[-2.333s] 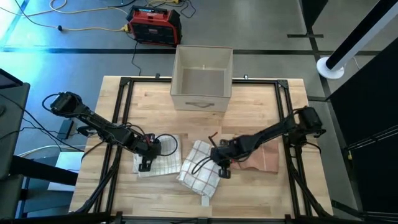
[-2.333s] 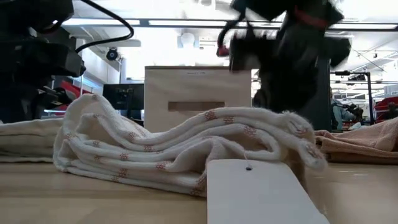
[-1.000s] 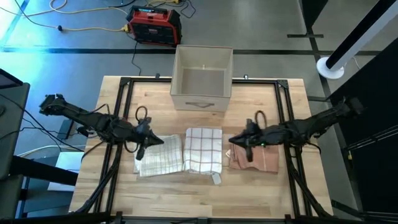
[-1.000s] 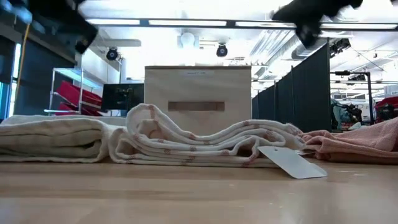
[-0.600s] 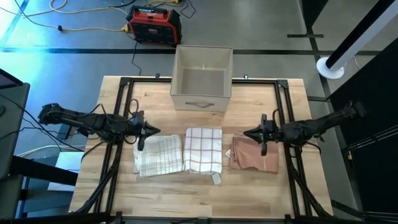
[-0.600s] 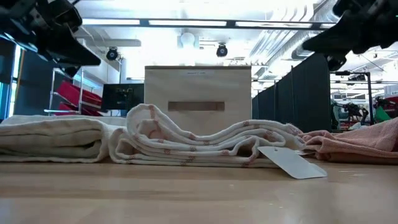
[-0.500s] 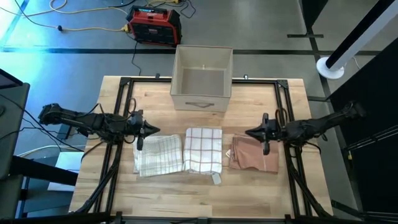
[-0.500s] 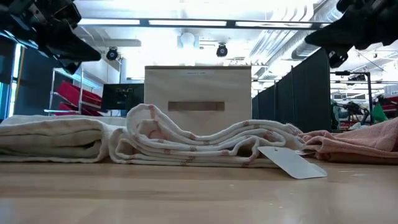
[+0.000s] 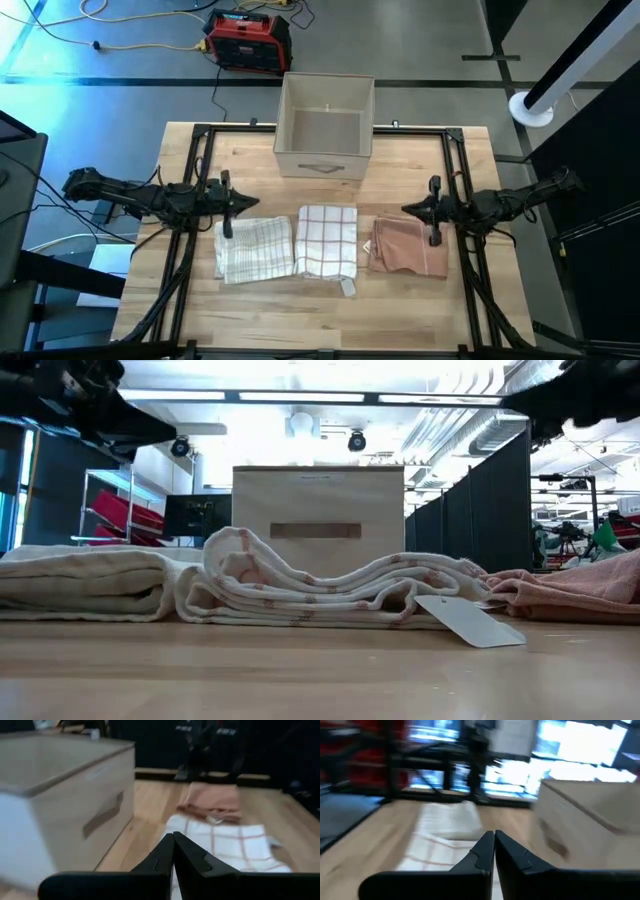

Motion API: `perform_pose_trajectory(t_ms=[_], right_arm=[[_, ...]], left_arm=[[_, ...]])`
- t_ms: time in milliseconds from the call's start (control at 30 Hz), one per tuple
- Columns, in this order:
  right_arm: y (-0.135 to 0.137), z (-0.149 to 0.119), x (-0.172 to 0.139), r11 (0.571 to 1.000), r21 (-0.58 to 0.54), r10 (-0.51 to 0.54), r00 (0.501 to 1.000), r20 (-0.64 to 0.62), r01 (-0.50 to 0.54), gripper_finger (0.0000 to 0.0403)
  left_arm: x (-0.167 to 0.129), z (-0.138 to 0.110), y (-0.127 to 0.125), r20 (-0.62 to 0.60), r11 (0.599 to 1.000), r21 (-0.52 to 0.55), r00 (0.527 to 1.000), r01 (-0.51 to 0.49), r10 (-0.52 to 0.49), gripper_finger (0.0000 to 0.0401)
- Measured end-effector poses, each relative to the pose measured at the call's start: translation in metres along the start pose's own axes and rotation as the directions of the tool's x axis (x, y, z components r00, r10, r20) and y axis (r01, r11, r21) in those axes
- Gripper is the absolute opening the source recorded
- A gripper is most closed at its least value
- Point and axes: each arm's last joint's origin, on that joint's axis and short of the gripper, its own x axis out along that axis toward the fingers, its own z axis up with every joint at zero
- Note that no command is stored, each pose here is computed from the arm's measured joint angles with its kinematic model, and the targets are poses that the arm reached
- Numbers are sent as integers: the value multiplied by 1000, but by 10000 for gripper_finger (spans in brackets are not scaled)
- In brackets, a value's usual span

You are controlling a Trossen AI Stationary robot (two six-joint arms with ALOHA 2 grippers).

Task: Fold towel
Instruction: Return to Home Position

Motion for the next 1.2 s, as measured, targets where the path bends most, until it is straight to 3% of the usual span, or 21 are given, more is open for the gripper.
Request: perform_pose_trajectory(t_ms=[167, 267, 467, 667, 800, 933, 1000, 1100, 1200], right_arm=[[6, -10, -1, 977, -30, 207, 974, -89, -210, 0], [8, -14, -2, 965, -33, 252, 959, -132, -259, 0], [5, -27, -1, 986, -108, 110, 980, -167, -129, 0], [4, -33, -1, 994, -59, 75, 974, -215, -89, 0], [3, -37, 1, 991, -129, 10, 967, -256, -45, 0], [1, -38, 1, 997, -75, -52, 967, -251, 34, 0], [2, -41, 0, 998, -44, -42, 973, -227, 33, 0], [4, -43, -1, 998, -33, 46, 991, -127, -51, 0], [4, -46, -3, 999, 5, 47, 998, -50, -47, 0]], left_arm=[[-2, -19, -1, 11, 995, -34, 996, 89, -89, 0], [-3, -24, -1, 15, 993, -44, 993, 114, -113, 0], [-7, -24, 1, 53, 991, -74, 993, 113, -109, 0], [-8, -23, 1, 59, 992, -60, 993, 109, -105, 0], [-8, -24, 1, 56, 989, -103, 993, 110, -105, 0], [-8, -24, 2, 49, 997, -6, 995, 83, -83, 0], [-8, -24, 1, 56, 996, 19, 994, 92, -93, 0], [-8, -24, 0, 54, 986, 41, 985, 160, -162, 0], [-9, -24, -3, 47, 971, 58, 971, 232, -235, 0]])
